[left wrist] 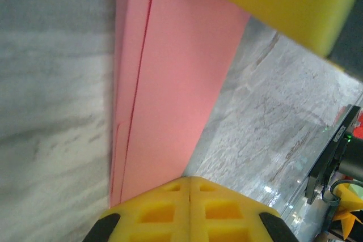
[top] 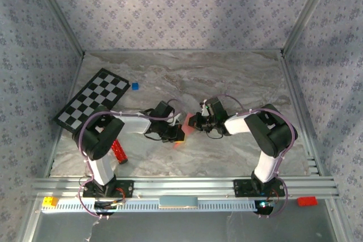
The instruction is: Fold a paper plane with a square sheet of paper (pick it up from the middle)
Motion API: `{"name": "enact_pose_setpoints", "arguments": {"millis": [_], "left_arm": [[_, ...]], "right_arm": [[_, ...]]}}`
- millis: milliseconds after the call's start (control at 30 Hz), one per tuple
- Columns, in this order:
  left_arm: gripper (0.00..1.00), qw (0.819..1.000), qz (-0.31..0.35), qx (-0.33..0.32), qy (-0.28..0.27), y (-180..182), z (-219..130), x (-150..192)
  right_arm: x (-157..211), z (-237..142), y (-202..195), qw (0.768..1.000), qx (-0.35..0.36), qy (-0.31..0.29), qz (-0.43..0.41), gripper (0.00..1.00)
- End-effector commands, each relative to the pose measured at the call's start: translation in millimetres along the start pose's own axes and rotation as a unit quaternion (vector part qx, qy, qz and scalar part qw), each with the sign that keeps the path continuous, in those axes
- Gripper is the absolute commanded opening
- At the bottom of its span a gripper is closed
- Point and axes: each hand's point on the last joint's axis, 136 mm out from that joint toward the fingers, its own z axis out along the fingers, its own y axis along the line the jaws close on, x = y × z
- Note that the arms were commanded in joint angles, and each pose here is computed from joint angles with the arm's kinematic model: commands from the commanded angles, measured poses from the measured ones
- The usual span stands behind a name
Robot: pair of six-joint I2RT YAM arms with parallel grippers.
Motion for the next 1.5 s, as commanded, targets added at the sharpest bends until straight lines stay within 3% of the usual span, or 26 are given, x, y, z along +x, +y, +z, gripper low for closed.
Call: {"name": "enact_pose_setpoints", "arguments": {"millis": [0, 367, 833, 1000, 1233, 1333, 1467], "left_arm": [[0.02, 0.994, -0.060, -0.061, 0.072, 43, 0, 59], [0.02, 0.988, -0.083, -0.095, 0.089, 70, -14, 98], [0.01, 0.988, -0.085, -0.106, 0.075, 74, -26, 107], [0.00, 0.994, -0.059, -0.083, 0.026, 53, -41, 91], [0.03, 0.995, -0.018, -0.065, -0.075, 22, -80, 43], [0.04, 0.994, -0.028, -0.046, -0.091, 18, -87, 21], [0.05, 0.995, -0.024, -0.027, -0.090, 6, -85, -4]], "right_arm": [[25, -1, -61, 0.994, 0.097, 0.024, 0.040, 0.03], [22, -4, -63, 0.994, 0.097, 0.023, 0.043, 0.03], [18, -4, -63, 0.995, 0.090, 0.029, 0.038, 0.02], [14, -2, -49, 0.997, 0.068, 0.036, 0.023, 0.03], [2, -4, -2, 0.998, 0.017, 0.054, -0.035, 0.05], [-4, -10, 25, 0.996, -0.001, 0.057, -0.070, 0.06], [-13, -34, 35, 0.996, 0.030, 0.022, -0.082, 0.08]]}}
